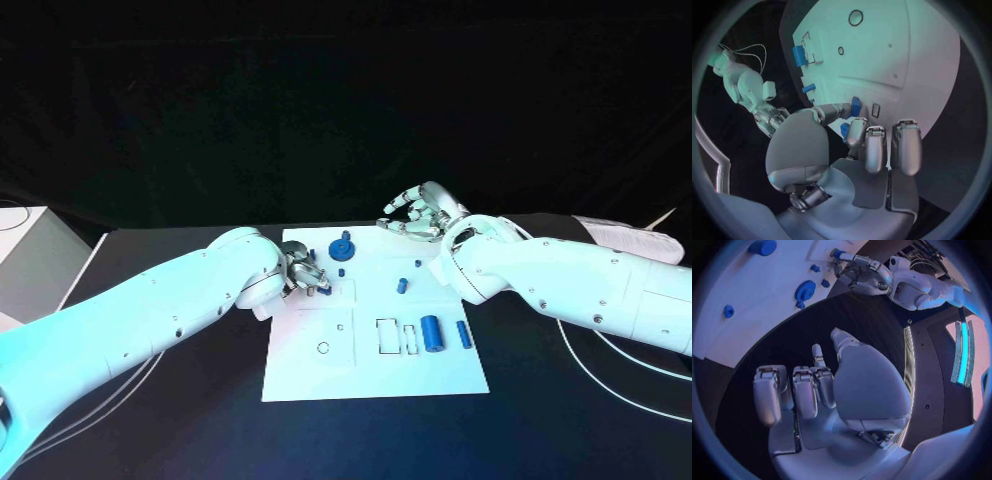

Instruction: Assemble the parts on the task board

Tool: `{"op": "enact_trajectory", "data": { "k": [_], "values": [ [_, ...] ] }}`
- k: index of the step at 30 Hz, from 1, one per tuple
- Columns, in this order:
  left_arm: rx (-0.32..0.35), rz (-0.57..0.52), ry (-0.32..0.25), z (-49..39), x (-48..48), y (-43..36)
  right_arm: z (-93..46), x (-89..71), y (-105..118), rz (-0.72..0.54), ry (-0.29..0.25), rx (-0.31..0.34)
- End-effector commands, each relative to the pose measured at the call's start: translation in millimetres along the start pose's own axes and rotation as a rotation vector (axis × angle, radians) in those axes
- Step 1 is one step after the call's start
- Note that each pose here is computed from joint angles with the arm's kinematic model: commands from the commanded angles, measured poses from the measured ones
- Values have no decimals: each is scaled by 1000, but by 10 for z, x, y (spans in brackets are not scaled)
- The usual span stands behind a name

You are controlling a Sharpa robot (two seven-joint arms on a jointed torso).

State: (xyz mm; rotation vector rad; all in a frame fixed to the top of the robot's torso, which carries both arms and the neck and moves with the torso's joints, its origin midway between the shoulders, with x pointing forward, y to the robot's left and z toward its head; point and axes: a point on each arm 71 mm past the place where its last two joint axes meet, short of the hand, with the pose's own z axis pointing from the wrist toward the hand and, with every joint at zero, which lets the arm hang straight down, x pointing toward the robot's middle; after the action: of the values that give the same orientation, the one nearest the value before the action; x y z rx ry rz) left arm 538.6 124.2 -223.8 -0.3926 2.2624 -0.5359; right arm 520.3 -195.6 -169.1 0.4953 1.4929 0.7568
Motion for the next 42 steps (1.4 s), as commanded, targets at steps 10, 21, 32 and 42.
{"op": "enact_trajectory", "data": {
  "k": [10, 21, 32, 42],
  "values": [
    [-4, 30, 23, 13, 46, -22, -5, 12, 3, -6, 13, -8],
    [-8, 45, 33, 19, 60, -16, -8, 9, 1, -5, 12, -8],
    [-14, 68, 54, 16, 76, -6, -10, 5, -6, -6, 11, -7],
    [-14, 68, 53, 19, 74, -3, -10, 6, -12, -6, 11, -6]
  ]
}}
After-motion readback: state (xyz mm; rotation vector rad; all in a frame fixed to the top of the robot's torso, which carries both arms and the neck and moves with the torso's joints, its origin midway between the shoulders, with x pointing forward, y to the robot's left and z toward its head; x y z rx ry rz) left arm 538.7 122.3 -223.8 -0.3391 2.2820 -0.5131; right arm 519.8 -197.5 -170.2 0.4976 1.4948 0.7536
